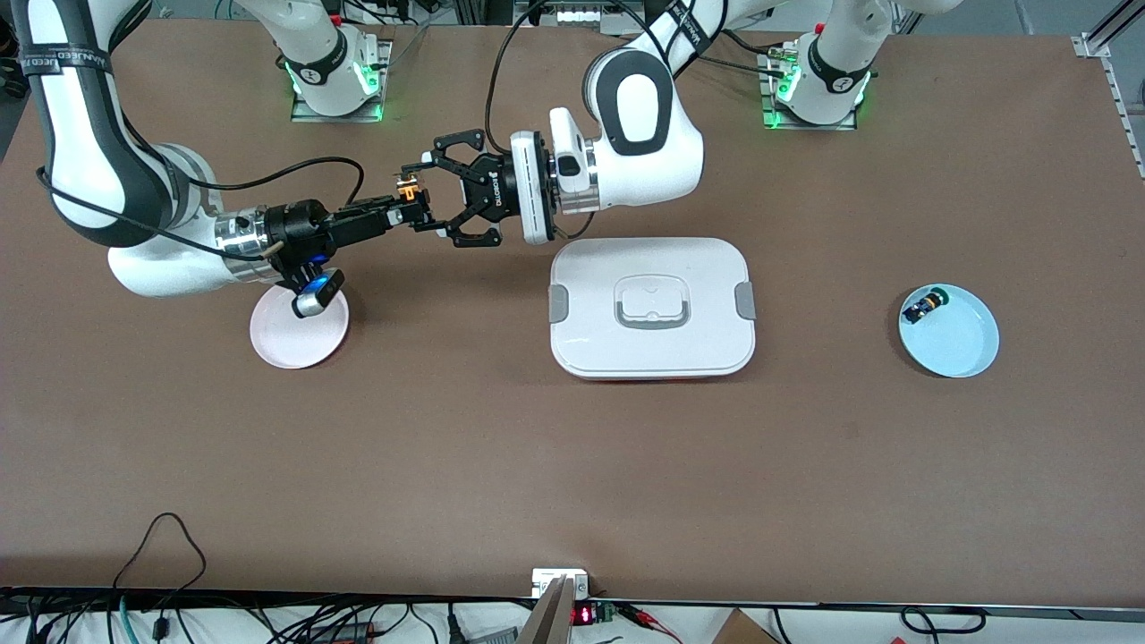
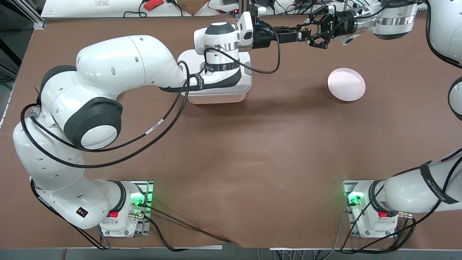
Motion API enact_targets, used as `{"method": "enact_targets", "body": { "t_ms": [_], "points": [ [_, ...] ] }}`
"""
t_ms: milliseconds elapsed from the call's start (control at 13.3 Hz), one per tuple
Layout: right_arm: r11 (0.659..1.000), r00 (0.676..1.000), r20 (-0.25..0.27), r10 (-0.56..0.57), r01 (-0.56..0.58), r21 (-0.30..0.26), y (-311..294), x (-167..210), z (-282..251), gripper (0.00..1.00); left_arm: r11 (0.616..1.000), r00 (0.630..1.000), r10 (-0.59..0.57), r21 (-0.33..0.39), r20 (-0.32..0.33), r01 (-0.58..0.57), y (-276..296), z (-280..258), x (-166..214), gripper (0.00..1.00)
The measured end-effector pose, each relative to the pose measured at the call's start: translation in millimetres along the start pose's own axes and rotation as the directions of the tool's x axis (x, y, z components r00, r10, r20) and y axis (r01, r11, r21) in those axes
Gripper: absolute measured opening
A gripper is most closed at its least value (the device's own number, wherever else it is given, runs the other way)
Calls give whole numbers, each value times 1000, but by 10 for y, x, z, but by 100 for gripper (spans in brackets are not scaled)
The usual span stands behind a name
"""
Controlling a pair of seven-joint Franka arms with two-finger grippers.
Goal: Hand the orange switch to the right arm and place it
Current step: 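Grasp the orange switch with the right gripper and open the left gripper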
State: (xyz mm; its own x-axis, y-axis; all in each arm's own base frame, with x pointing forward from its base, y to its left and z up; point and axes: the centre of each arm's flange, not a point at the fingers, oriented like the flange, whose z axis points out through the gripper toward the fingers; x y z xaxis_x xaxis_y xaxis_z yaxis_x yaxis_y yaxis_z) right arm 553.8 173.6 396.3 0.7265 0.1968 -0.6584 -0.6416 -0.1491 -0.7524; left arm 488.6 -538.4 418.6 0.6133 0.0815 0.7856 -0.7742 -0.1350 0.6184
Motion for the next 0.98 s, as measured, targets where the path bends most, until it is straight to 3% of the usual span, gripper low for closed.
{"method": "enact_targets", "body": {
  "t_ms": [603,678,829,979],
  "points": [
    [998,998,-3,-55,55,1,-40,-17,-9,42,999,998,-38,5,-41,39,6,6,-16,72],
    [998,998,-1,-61,61,1,-43,-20,7,42,999,998,-40,5,-43,40,6,6,-15,77],
    [997,997,7,-80,80,-3,-55,-35,66,42,999,998,-41,11,-48,41,-24,-18,10,96],
    [996,996,-14,-86,86,4,-80,-11,74,42,999,998,-32,25,-62,34,-88,-107,114,100]
  ]
}}
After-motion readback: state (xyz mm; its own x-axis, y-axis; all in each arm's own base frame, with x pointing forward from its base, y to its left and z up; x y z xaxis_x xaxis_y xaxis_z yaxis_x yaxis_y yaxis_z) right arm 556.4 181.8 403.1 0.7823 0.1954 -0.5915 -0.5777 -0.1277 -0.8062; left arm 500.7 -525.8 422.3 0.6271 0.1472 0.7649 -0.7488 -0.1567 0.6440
